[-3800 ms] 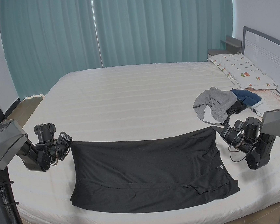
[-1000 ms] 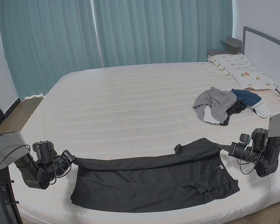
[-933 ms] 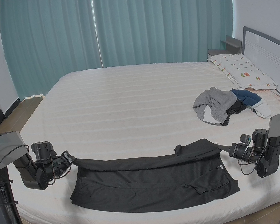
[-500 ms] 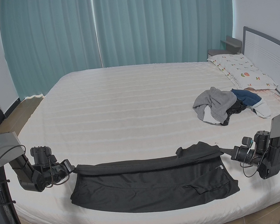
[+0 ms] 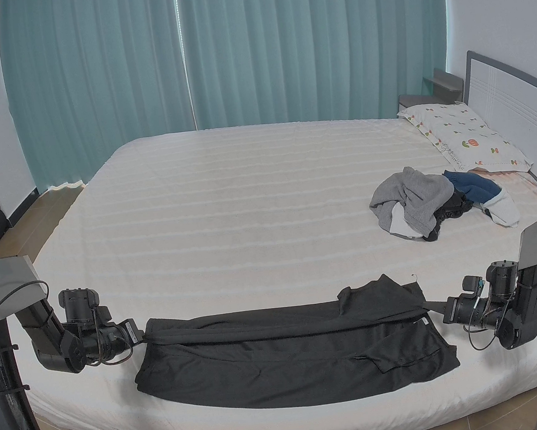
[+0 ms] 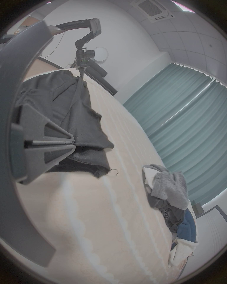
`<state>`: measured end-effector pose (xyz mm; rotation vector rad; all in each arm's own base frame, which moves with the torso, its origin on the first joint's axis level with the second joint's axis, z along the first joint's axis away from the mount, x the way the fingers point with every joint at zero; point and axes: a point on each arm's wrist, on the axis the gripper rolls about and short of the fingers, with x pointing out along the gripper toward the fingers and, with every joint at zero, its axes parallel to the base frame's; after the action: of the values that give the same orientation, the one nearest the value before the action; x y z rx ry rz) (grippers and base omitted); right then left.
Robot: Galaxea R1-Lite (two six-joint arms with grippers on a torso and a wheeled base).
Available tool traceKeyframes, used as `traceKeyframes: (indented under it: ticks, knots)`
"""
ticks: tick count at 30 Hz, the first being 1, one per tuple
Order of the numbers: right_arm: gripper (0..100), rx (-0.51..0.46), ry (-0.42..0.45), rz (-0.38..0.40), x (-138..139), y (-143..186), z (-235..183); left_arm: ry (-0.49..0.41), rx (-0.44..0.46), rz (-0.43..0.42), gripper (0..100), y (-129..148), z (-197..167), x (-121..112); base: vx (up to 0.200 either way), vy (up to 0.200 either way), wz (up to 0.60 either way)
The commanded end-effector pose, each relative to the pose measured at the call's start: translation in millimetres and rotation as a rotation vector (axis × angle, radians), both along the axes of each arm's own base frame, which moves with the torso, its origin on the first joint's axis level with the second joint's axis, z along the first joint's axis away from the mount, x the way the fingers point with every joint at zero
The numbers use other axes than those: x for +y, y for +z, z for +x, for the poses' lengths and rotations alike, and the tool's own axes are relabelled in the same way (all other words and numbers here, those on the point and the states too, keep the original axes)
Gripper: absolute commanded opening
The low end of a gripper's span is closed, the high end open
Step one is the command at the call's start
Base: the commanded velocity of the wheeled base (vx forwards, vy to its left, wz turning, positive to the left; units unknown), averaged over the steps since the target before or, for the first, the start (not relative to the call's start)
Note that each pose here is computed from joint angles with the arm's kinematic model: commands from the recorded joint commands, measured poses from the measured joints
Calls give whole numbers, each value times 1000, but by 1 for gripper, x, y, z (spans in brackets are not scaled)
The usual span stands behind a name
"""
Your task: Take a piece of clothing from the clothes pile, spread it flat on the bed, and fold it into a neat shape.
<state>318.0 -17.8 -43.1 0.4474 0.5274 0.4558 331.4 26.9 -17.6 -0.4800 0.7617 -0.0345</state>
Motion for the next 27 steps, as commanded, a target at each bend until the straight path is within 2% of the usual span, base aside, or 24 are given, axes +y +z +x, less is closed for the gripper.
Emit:
traceKeyframes:
  ticks: [1, 6, 16, 17, 18, 19, 27]
  knots:
    - [0, 29, 11, -27, -1, -7, -3, -11, 22, 6, 0, -3, -3, -1, 0, 0, 0]
    - [0, 46, 36, -80, -4, -11, -7, -13, 28, 7, 0, -4, -4, -2, 0, 0, 0]
    - [0, 55, 37, -83, -4, -15, -7, -16, 32, 7, 0, -4, -5, -3, 0, 0, 0]
    - [0, 59, 38, -84, -4, -15, -8, -16, 35, 7, 100, -5, -5, -3, 0, 0, 0]
    - [0, 59, 40, -86, -4, -16, -8, -16, 37, 7, 100, -4, -5, -3, 0, 0, 0]
    - [100, 59, 40, -86, -4, -16, -8, -16, 38, 7, 100, -4, -6, -3, 0, 0, 0]
    - [100, -5, 20, -82, -8, 5, -2, -15, 20, 6, 100, 6, -6, -3, 0, 0, 0]
